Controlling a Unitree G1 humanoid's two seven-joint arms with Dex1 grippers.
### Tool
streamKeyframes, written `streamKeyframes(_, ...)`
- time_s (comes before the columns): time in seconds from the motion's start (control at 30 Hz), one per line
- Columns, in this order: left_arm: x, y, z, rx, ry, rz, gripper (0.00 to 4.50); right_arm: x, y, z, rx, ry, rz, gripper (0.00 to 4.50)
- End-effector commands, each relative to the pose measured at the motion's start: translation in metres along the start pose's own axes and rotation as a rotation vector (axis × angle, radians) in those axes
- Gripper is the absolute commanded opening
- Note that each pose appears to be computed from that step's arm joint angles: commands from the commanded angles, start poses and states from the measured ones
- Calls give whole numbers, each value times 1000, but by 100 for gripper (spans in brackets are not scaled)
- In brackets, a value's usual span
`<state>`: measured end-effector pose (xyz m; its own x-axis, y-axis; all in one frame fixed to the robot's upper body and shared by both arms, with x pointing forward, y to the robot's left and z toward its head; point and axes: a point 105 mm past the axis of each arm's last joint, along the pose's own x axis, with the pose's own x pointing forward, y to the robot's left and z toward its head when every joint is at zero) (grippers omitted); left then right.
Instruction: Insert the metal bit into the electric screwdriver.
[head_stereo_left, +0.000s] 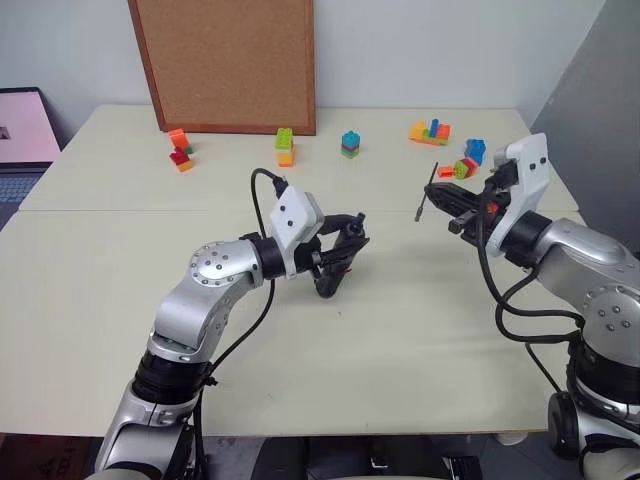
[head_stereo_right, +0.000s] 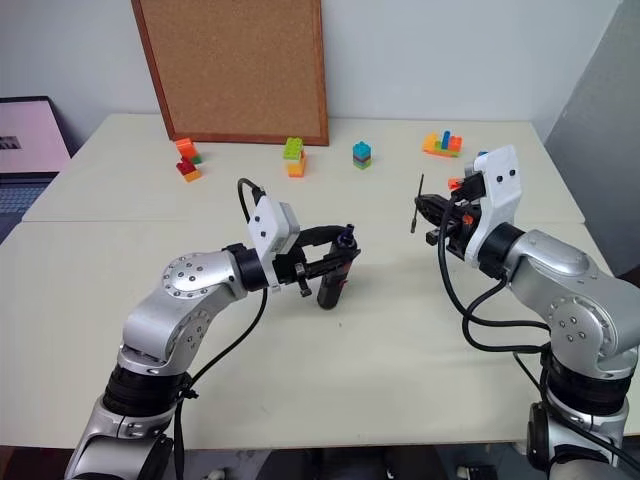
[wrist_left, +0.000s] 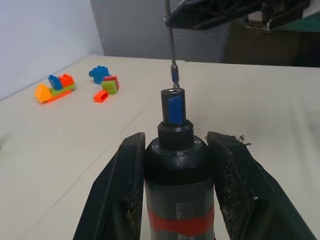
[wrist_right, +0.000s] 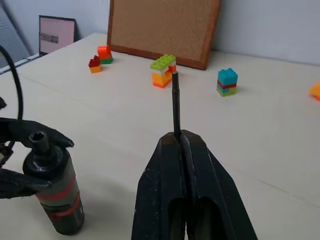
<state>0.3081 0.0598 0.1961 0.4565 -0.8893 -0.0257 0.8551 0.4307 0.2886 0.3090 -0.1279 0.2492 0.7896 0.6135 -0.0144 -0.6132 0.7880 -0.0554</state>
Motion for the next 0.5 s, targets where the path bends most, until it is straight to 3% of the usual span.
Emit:
streamKeyframes(0.03, 1, -12, 16, 17, -73, -56, 158, -6, 7, 28, -91, -99, 39, 0)
streamKeyframes(0.3, 5, -6, 30, -38, -152, -13, 158, -10, 21, 51, -135, -182, 120, 0)
streamKeyframes(0.5, 5, -4, -3, -4, -115, 73, 158, -12, 33, 63, -135, -242, 194, 0)
